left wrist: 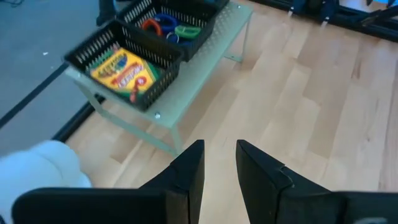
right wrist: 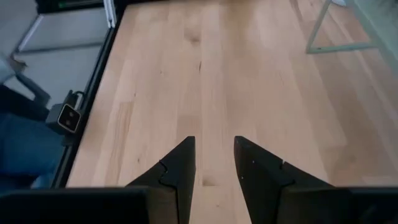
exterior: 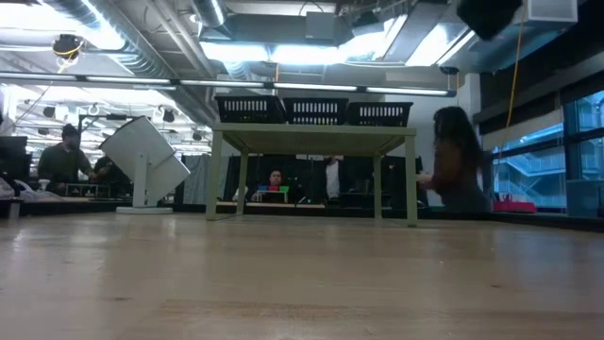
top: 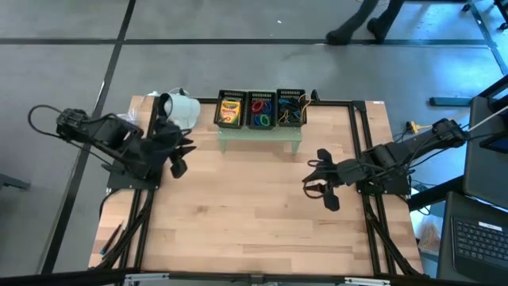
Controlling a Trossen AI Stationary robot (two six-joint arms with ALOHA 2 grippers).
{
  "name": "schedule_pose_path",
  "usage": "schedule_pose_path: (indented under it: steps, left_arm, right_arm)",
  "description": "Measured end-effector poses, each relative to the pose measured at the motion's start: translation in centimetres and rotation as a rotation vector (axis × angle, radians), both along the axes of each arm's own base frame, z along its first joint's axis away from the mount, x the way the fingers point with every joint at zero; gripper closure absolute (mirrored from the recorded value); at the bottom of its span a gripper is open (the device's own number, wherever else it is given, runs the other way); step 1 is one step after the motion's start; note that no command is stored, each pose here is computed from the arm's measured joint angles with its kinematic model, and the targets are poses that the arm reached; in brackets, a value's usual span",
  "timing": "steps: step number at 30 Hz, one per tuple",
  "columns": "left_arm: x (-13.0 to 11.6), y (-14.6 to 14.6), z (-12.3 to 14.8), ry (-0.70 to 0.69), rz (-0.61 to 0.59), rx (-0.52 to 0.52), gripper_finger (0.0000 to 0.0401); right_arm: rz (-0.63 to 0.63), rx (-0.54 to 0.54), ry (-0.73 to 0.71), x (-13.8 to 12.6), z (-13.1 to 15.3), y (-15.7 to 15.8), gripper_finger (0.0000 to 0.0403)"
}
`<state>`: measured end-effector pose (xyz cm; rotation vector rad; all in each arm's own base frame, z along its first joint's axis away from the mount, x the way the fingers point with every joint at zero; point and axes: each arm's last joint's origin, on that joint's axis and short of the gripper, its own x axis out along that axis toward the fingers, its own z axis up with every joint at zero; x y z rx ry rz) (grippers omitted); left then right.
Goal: Pick & Place Office Desk Supplies
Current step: Return to Home Position
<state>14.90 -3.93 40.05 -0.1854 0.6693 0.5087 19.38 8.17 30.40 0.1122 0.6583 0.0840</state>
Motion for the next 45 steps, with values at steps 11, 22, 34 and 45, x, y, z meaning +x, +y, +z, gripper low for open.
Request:
schedule_pose_path:
  steps: [11, 22, 34, 45]
  left_arm:
    - [-1.9, -0.7, -7.2, -0.162, 0.008, -0.052, 0.0315]
    - [-2.2, -1.2, -12.8, -0.297, -0.112, -0.076, 0.0315]
    - [-4.2, -0.3, -14.0, -0.423, -0.172, -0.092, 0.0315]
    - [-4.5, -0.1, -14.0, -0.432, -0.181, -0.084, 0.0315]
  right_arm:
    - [-0.095, 0.129, -0.15, -2.8, -5.5, -1.4, 0.0288]
    - [-0.087, 0.172, -0.266, -4.7, -9.0, -2.3, 0.0288]
    - [-0.065, 0.21, -0.374, -6.3, -11.8, -3.0, 0.0288]
    - [-0.066, 0.234, -0.412, -7.5, -13.6, -3.6, 0.0288]
